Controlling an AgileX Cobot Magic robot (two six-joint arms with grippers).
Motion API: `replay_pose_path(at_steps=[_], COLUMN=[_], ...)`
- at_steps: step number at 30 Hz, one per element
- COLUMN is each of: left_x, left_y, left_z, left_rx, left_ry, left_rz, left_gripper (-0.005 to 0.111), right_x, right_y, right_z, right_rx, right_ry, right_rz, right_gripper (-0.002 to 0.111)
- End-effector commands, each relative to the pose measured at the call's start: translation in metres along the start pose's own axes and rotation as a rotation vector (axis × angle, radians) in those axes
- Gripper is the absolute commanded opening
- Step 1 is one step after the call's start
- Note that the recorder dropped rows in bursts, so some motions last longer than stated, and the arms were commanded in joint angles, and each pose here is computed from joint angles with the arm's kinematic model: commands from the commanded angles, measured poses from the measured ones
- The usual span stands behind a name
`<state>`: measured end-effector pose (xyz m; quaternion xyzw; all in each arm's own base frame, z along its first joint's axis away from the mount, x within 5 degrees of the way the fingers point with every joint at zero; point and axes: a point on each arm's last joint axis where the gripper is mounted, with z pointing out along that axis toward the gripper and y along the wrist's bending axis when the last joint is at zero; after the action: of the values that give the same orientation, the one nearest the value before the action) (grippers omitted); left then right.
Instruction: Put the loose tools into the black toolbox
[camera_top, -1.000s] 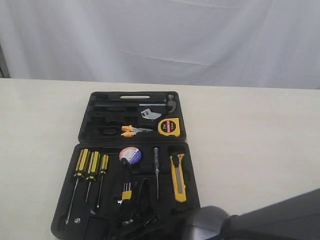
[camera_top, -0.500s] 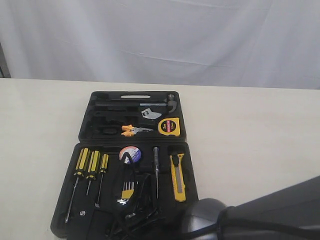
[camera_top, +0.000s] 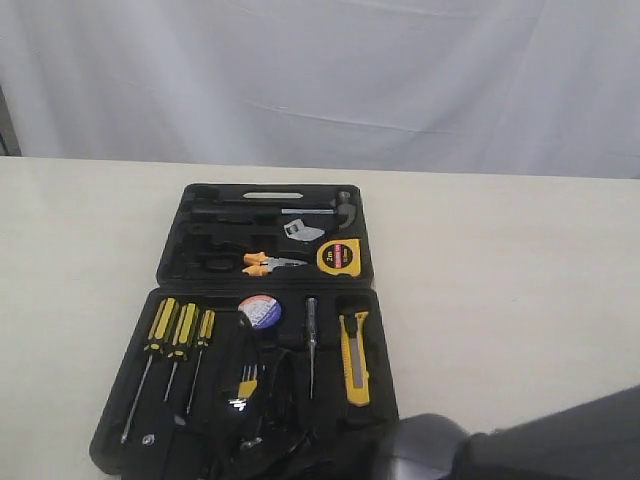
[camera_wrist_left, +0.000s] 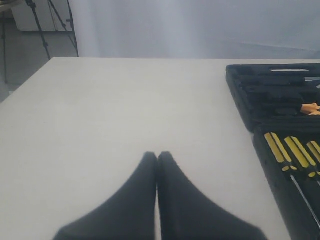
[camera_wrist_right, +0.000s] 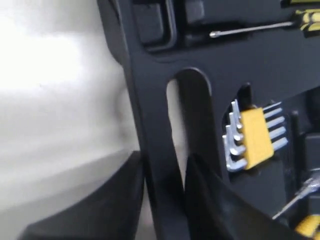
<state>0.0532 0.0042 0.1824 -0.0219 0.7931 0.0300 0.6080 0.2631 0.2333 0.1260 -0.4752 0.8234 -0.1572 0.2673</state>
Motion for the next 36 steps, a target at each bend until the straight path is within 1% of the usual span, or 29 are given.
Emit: replay_pose_path(at_steps=[1,5,8,11,13,15,16,17,18,19,20,21,23,24,25,26,29,30,31,32,34,36], left_x=[0.000,0.000,0.000,0.000,0.000,0.000,0.000,0.000,0.000,0.000,0.000,0.000,0.000,0.000,0.000,0.000,0.000,0.000,0.000,0.000,0.000,0.000], left_y=[-0.001,-0.001,-0.001,-0.001,-0.001,-0.001,-0.001,-0.001,-0.001,-0.001,-0.001,-0.001,-0.001,-0.001,-0.001,-0.001,-0.001,-0.001,-0.001,-0.001,-0.001,-0.001], left_z=[0.000,0.000,0.000,0.000,0.000,0.000,0.000,0.000,0.000,0.000,0.000,0.000,0.000,0.000,0.000,0.000,0.000,0.000,0.000,0.000,0.000,0.000], left_rx=[0.008,0.008,0.008,0.008,0.008,0.008,0.008,0.008,0.008,0.008,0.008,0.008,0.008,0.008,0.008,0.008,0.008,0.008,0.008,0.008,0.008,0.008], left_ry=[-0.007,-0.007,-0.007,-0.007,-0.007,-0.007,-0.007,-0.007,-0.007,-0.007,-0.007,-0.007,-0.007,-0.007,-0.007,-0.007,-0.007,-0.007,-0.007,-0.007,-0.007,-0.007], left_rz=[-0.012,-0.012,-0.012,-0.012,-0.012,-0.012,-0.012,-0.012,-0.012,-0.012,-0.012,-0.012,-0.012,-0.012,-0.012,-0.012,-0.012,-0.012,-0.012,-0.012,-0.012,-0.012], left_gripper=[0.000,0.000,0.000,0.000,0.000,0.000,0.000,0.000,0.000,0.000,0.000,0.000,0.000,0.000,0.000,0.000,0.000,0.000,0.000,0.000,0.000,0.000], right_x=[-0.008,-0.011,-0.011,-0.010,-0.012,-0.017,-0.023,-0.024,-0.028,-0.028,-0.028,-0.027,-0.019,-0.016,-0.013,-0.009,0.001,0.010,0.016,0.022,0.028,0.034], right_y=[0.007,0.015,0.013,-0.004,-0.014,-0.030,-0.049,-0.059,-0.081,-0.091,-0.116,-0.126,-0.170,-0.182,-0.198,-0.208,-0.230,-0.242,-0.249,-0.253,-0.257,-0.262], right_z=[-0.039,-0.081,-0.112,-0.136,-0.147,-0.155,-0.160,-0.161,-0.163,-0.164,-0.164,-0.164,-0.151,-0.145,-0.133,-0.126,-0.094,-0.071,-0.057,-0.035,-0.020,-0.006], right_rx=[0.012,-0.019,-0.051,-0.024,0.013,0.045,0.060,0.061,0.050,0.053,0.072,0.082,0.080,0.065,0.022,0.008,-0.053,-0.081,-0.112,-0.192,-0.277,-0.313], right_ry=[-0.011,-0.033,-0.077,-0.090,-0.091,-0.100,-0.111,-0.110,-0.116,-0.119,-0.119,-0.117,-0.086,-0.086,-0.105,-0.117,-0.161,-0.146,-0.145,-0.145,-0.175,-0.197], right_rz=[0.006,-0.022,-0.008,0.051,0.022,-0.014,-0.014,-0.014,0.001,0.009,0.023,0.027,0.011,0.018,0.076,0.096,0.134,0.152,0.190,0.239,0.277,0.314], right_gripper=[0.000,0.000,0.000,0.000,0.000,0.000,0.000,0.000,0.000,0.000,0.000,0.000,0.000,0.000,0.000,0.000,0.000,0.000,0.000,0.000,0.000,0.000])
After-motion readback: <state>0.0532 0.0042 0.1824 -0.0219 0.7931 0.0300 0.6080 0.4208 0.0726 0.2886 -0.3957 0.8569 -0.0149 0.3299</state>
